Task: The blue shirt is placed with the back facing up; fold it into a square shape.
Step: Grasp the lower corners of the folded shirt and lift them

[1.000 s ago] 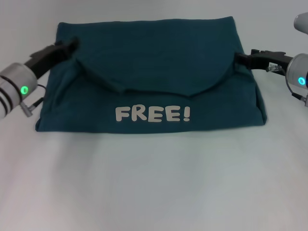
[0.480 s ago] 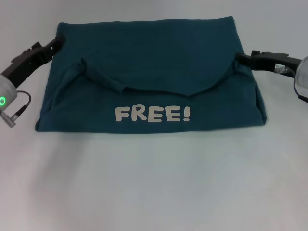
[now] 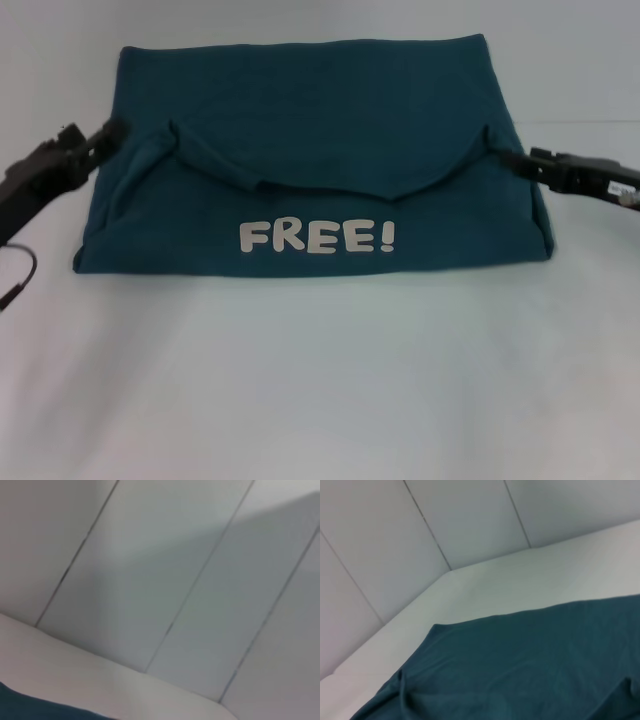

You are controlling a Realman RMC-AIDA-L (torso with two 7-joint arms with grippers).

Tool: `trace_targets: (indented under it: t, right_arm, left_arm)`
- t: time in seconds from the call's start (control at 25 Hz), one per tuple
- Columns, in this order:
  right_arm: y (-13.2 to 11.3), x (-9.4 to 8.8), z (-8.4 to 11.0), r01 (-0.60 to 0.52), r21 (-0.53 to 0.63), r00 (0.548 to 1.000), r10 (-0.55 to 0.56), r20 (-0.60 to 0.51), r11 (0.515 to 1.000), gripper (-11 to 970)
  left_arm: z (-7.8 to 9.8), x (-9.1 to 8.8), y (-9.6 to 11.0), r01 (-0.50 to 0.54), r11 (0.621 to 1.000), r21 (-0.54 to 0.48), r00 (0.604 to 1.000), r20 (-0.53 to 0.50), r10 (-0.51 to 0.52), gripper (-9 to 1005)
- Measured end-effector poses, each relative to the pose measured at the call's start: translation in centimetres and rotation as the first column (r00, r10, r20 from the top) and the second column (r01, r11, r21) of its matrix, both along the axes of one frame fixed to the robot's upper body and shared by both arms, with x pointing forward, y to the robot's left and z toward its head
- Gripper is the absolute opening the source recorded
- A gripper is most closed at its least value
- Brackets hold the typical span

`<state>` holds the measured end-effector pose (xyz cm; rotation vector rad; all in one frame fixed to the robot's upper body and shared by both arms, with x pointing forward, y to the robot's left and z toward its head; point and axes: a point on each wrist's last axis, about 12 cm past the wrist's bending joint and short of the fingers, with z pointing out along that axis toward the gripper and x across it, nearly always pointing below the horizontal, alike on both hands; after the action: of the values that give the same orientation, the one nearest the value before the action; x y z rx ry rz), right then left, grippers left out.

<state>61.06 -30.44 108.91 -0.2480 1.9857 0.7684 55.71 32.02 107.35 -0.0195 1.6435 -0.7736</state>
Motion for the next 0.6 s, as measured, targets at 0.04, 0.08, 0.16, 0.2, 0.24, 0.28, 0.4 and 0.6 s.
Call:
trace_targets:
  t: [0.04,0.08,0.16,0.2,0.24,0.28,0.4,0.6]
  right_arm:
    - [-0.3,-0.5,-0.2,-0.007,0.005,1.000,0.007,-0.011,1.000,618]
    - [-0.6,-1.0,-0.4,-0.024,0.014,0.999,0.024,-0.024,1.000,624]
    - [-0.8,-1.2,-0.4,-0.032,0.019,0.999,0.033,-0.032,0.999,636]
    - [-1.0,-1.4,-0.3,-0.036,0.021,0.999,0.037,-0.038,0.999,643]
    - [-1.2,-1.5,-0.2,-0.039,0.022,0.998,0.040,-0.040,0.999,649]
    - [-1.4,-1.6,-0.1,-0.040,0.023,0.998,0.041,-0.041,0.999,655]
    - [-1.8,-1.6,0.2,-0.038,0.029,0.998,0.039,-0.052,0.999,674]
    - [-2.1,-1.5,0.3,-0.010,0.049,0.997,0.014,-0.076,0.999,705]
  left_arm:
    - [-0.3,-1.0,0.2,0.019,0.999,0.031,1.000,-0.005,-0.019,901]
    - [-0.3,-1.0,0.2,0.019,0.999,0.031,1.000,-0.005,-0.019,901]
    - [-0.7,-1.7,0.6,0.016,0.998,0.054,1.000,-0.021,-0.014,901]
    - [-1.0,-2.0,0.9,0.006,0.998,0.063,0.999,-0.034,-0.004,901]
    - [-1.3,-2.2,1.1,-0.001,0.998,0.070,0.999,-0.047,0.004,901]
    - [-1.7,-2.5,1.3,-0.006,0.996,0.085,0.998,-0.064,0.012,901]
    - [-2.5,-3.0,1.6,-0.007,0.990,0.138,0.994,-0.105,0.022,901]
    - [-3.8,-3.4,1.6,0.032,0.966,0.258,0.987,-0.158,0.009,902]
